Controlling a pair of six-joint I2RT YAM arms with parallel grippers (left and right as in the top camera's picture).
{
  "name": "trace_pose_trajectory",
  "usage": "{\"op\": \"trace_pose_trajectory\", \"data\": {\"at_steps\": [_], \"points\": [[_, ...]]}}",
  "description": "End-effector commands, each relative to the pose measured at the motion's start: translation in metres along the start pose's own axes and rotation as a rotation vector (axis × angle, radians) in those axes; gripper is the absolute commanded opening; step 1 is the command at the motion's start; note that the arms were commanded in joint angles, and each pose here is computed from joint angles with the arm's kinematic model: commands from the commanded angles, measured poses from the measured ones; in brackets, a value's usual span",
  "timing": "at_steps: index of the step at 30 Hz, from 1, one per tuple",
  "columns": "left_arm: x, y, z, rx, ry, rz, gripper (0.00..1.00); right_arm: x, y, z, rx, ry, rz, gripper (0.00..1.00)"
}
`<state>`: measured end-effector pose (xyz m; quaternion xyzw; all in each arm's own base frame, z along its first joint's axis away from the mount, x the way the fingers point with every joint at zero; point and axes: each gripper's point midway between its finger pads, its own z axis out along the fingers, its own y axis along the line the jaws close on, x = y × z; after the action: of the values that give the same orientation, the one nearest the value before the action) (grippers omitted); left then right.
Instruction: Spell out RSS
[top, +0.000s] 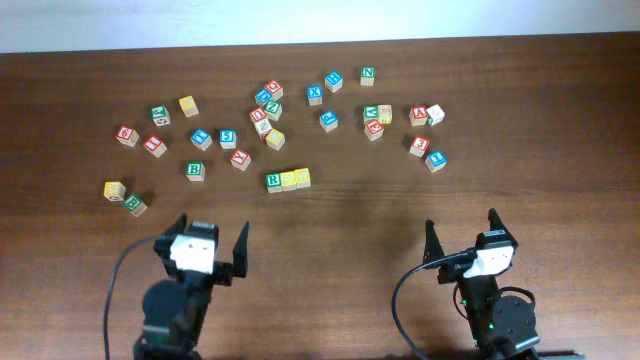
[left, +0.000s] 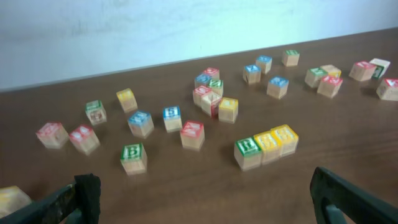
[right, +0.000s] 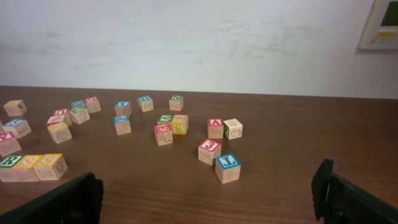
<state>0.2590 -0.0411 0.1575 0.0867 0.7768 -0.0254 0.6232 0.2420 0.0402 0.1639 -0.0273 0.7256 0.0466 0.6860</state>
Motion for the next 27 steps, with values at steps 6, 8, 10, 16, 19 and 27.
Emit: {"op": "trace_pose_trajectory", "data": {"at_steps": [6,8,10,16,19,27], "points": [[0.012,0.012,-0.009,-0.070,-0.101,-0.063,0.99,0.003,-0.001,0.000,0.000,0.003,-0.007,0.98],[0.004,0.018,-0.013,-0.098,-0.143,-0.067,0.99,0.003,-0.001,0.000,0.000,0.003,-0.007,0.98],[-0.007,0.024,-0.019,-0.127,-0.193,-0.072,0.99,0.003,-0.001,0.000,0.000,0.003,-0.007,0.98],[-0.029,0.029,-0.025,-0.146,-0.288,-0.077,0.99,0.003,-0.001,0.000,0.000,0.003,-0.007,0.98],[-0.044,0.035,-0.031,-0.176,-0.355,-0.083,0.99,0.003,-0.001,0.000,0.000,0.003,-0.007,0.98],[0.007,0.031,-0.018,-0.164,-0.142,-0.074,0.99,0.003,-0.001,0.000,0.000,0.003,-0.008,0.98]]}}
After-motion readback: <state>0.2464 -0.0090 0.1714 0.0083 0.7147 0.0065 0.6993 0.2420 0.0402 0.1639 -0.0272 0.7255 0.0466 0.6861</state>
